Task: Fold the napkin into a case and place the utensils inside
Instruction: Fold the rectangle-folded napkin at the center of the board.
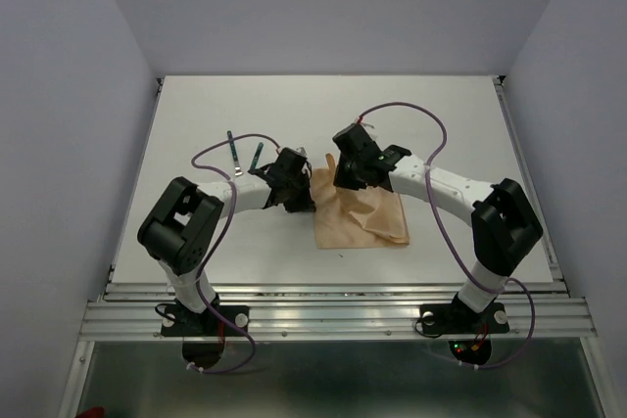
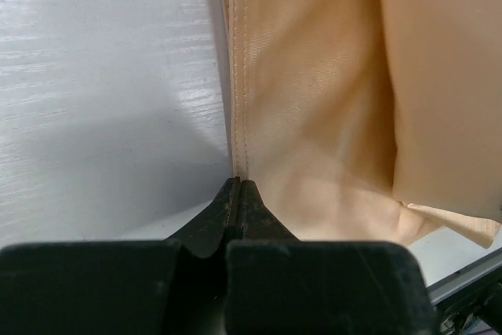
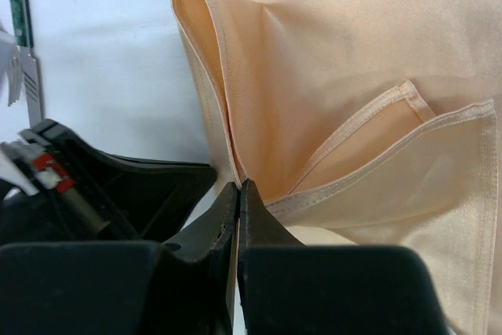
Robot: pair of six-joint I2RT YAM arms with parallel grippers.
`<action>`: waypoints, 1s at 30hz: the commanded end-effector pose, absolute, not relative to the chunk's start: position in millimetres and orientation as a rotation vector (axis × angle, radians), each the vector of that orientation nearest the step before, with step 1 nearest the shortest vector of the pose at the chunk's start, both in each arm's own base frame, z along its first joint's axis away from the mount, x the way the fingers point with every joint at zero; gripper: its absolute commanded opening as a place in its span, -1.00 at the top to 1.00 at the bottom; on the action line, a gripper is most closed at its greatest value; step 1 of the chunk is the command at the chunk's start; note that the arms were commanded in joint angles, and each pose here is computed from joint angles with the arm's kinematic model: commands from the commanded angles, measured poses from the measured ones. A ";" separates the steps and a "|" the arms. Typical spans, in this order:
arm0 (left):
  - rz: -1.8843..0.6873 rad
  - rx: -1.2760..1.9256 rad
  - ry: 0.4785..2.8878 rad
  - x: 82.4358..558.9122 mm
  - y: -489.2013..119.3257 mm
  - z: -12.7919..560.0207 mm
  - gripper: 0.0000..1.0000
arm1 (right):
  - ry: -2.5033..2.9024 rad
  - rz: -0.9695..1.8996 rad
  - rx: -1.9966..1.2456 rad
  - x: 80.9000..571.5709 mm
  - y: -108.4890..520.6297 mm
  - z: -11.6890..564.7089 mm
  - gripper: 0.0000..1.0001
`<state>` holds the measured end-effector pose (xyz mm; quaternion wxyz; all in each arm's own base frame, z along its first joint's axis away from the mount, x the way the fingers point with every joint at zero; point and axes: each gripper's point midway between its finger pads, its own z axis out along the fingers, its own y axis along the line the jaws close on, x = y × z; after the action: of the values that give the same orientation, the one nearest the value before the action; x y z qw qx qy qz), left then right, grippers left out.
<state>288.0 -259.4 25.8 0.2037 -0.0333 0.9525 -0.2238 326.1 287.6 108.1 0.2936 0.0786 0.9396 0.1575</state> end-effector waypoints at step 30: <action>-0.705 -0.064 2.664 284.7 -270.4 17.8 1.00 | 2.445 0.454 0.207 343.7 313.5 120.2 0.99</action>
<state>289.7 -277.9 20.8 0.1933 -0.0241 0.9437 -0.2675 334.1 306.2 106.3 0.2933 0.0702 0.9397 0.1614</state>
